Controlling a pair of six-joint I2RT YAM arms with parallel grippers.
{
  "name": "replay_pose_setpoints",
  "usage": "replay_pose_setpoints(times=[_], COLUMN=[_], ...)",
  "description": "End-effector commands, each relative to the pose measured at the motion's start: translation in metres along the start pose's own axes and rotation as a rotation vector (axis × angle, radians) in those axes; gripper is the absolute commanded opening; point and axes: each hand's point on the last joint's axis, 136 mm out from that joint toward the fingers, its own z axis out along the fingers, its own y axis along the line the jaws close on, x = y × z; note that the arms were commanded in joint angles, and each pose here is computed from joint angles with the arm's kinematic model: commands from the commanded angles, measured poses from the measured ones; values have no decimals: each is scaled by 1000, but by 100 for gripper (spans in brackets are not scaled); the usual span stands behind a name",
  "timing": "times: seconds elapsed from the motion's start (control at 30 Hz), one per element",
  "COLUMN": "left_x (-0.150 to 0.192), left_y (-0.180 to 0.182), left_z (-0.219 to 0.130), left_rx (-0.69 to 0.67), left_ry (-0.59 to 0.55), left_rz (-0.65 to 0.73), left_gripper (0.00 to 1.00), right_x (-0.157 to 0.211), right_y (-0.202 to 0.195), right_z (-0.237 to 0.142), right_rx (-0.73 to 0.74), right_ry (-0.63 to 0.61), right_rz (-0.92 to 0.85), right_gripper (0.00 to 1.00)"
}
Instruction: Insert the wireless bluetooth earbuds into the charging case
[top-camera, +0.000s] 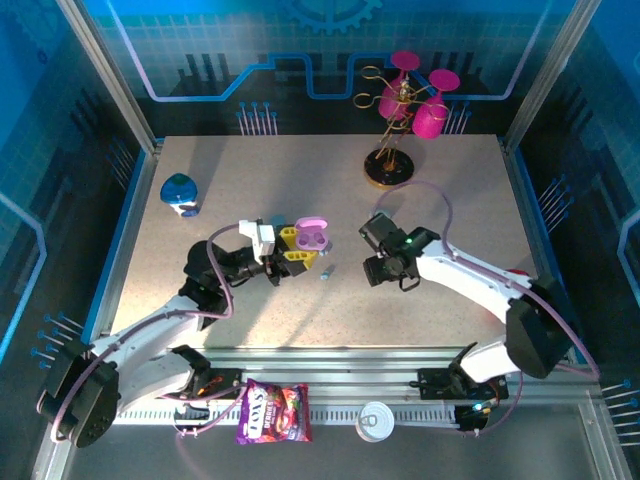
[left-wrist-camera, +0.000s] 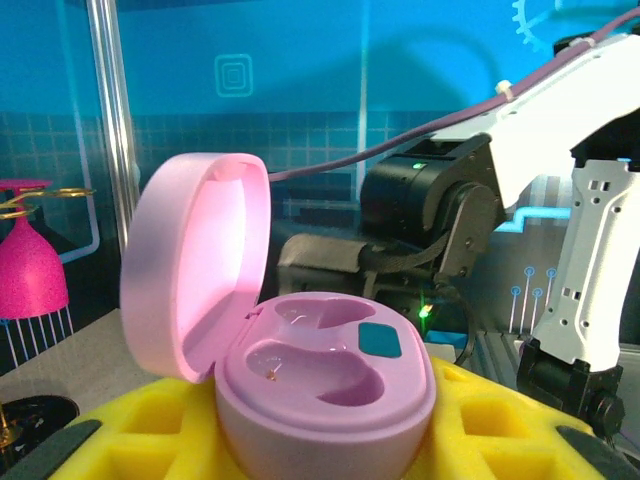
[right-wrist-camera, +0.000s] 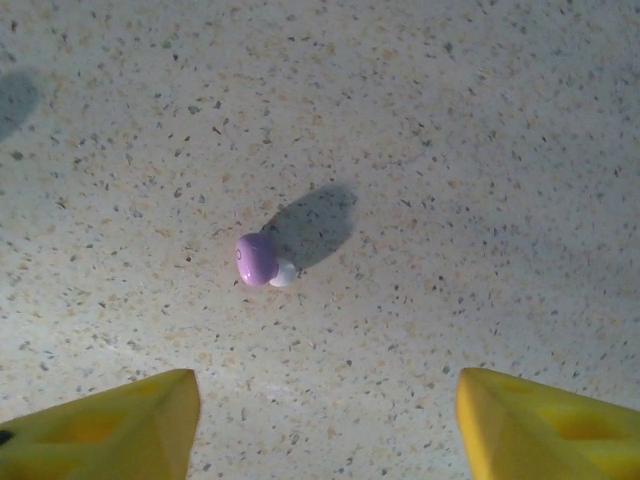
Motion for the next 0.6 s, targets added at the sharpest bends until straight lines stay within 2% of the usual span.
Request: replay_pose_setpoints(times=[0.0, 0.1, 0.23, 0.57], left_x=[-1, 0, -2, 0], left_y=[2, 2, 2, 4], left_z=[-4, -4, -3, -2], left_rx=[-24, -26, -22, -27], left_ry=[2, 6, 2, 11], left_rz=[36, 36, 43, 48], left_gripper=[31, 31, 31, 31], right_x=[0, -7, -13, -13], right_y=[-1, 6, 12, 29], right_z=[4, 11, 20, 47], right_rx=[71, 102, 142, 165], right_ry=[45, 59, 86, 152], right_rz=[-72, -114, -156, -216], right_gripper=[57, 48, 41, 36])
